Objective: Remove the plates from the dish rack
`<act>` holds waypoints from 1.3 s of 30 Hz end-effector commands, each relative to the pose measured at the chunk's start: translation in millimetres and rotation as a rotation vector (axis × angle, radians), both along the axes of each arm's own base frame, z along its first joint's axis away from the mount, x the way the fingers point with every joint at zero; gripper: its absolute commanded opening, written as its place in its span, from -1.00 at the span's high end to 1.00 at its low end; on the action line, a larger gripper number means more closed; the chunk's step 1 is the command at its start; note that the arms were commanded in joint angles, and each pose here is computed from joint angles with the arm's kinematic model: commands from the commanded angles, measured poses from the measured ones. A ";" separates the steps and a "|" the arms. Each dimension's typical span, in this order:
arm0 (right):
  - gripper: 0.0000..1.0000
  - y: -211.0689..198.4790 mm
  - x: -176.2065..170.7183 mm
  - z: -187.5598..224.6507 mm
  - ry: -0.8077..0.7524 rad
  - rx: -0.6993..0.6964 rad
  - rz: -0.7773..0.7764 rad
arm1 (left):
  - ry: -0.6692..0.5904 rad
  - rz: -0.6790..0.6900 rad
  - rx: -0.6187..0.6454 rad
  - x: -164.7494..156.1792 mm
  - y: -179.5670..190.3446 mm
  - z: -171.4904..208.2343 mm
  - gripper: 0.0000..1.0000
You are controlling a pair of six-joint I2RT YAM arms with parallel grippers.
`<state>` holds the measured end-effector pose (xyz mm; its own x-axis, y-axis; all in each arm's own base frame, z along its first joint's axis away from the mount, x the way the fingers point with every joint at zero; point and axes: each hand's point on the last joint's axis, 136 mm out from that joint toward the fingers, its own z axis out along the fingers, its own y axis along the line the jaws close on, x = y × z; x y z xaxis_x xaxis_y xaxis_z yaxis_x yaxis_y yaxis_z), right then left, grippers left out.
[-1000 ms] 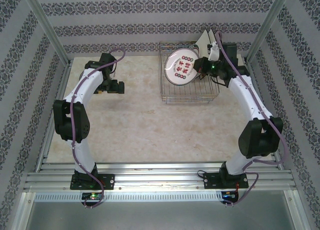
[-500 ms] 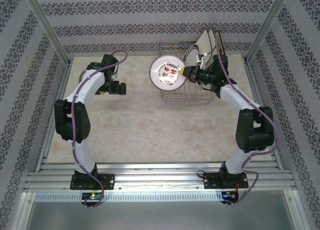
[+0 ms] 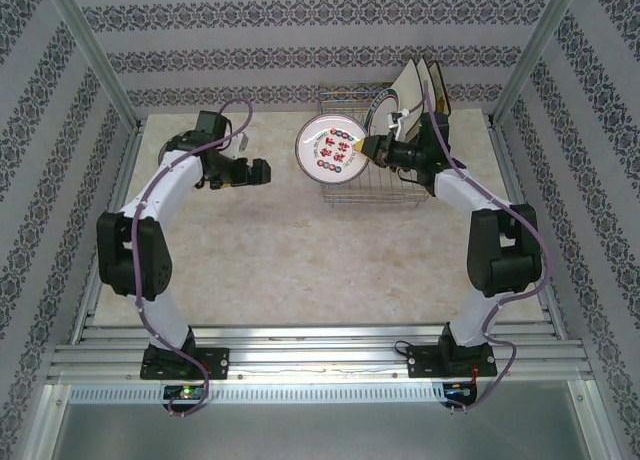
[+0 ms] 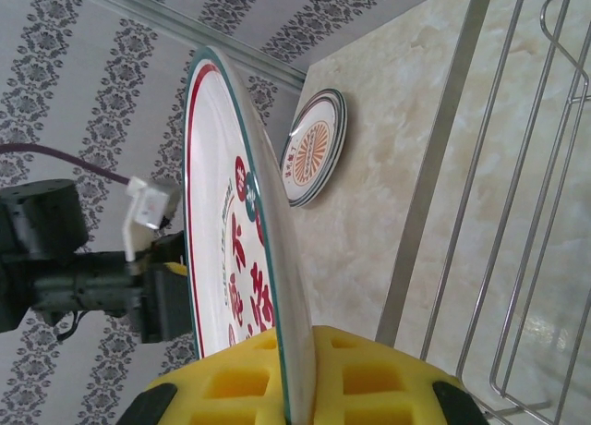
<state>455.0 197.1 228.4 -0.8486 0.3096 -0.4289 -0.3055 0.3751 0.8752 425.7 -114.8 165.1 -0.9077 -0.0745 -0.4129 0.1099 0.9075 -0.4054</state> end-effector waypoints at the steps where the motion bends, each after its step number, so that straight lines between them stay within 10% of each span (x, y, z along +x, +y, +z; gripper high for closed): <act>1: 1.00 6.9 -0.8 11.1 -0.054 0.016 0.034 | -0.156 -0.072 -0.297 13.3 -32.5 50.3 -0.99; 6: 1.00 11.2 0.3 6.3 -0.046 0.012 0.042 | -0.213 -0.141 -0.577 14.8 -61.5 76.2 -1.00; 14: 1.00 43.8 -1.1 4.2 -0.048 -0.015 0.087 | -0.189 -0.159 -0.593 16.3 -74.5 66.8 -0.91; 39: 1.00 85.1 -2.3 8.5 -0.047 0.009 0.176 | -0.122 -0.175 -0.708 27.9 -85.7 59.4 0.81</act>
<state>453.5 269.4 215.4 -0.8897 0.1911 -0.4146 -0.3324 0.3512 0.8753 447.2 -192.8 209.9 -0.8971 -0.2291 -0.3779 0.2528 0.4352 -0.8641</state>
